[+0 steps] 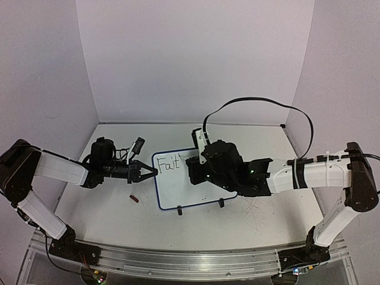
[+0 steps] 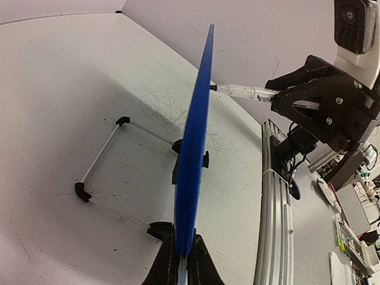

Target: Write a sentence on the whiteboard

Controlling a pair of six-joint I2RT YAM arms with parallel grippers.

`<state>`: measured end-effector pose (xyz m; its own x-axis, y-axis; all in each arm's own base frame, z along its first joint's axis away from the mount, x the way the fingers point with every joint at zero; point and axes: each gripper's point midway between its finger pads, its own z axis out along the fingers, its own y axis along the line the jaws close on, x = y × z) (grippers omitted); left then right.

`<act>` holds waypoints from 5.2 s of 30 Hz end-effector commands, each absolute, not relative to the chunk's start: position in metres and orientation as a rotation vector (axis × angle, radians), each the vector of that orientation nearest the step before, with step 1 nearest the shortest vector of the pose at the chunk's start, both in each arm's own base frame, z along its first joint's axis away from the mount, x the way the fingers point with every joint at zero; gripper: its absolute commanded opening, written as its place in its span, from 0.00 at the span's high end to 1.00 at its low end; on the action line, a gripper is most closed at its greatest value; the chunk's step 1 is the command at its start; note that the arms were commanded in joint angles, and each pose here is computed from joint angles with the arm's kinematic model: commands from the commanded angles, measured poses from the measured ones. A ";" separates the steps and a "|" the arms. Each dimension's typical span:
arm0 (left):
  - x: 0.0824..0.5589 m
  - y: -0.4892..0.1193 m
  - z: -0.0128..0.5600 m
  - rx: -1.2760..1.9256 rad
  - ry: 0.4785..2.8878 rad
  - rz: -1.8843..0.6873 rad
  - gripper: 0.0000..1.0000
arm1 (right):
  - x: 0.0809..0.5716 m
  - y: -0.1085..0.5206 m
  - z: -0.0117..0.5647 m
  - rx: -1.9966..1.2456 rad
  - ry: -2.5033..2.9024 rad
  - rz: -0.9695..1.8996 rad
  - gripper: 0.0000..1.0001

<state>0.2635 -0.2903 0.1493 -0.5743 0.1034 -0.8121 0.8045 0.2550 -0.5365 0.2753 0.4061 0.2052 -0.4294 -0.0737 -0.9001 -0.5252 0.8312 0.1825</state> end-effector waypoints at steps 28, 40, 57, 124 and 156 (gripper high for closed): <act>0.263 -0.295 0.169 0.863 1.812 -1.367 1.00 | 0.263 0.400 0.186 -0.424 2.020 0.524 1.00; 0.263 -0.295 0.168 0.866 1.812 -1.367 1.00 | 0.273 0.403 0.199 -0.418 1.976 0.491 1.00; 0.261 -0.294 0.168 0.867 1.813 -1.366 1.00 | 0.283 0.402 0.208 -0.386 1.952 0.473 1.00; 0.265 -0.295 0.169 0.863 1.816 -1.346 1.00 | 0.244 0.344 0.238 -0.413 1.893 0.593 1.00; 0.271 -0.297 0.157 0.838 1.868 -1.314 1.00 | 0.258 0.350 0.235 -0.560 1.863 0.618 1.00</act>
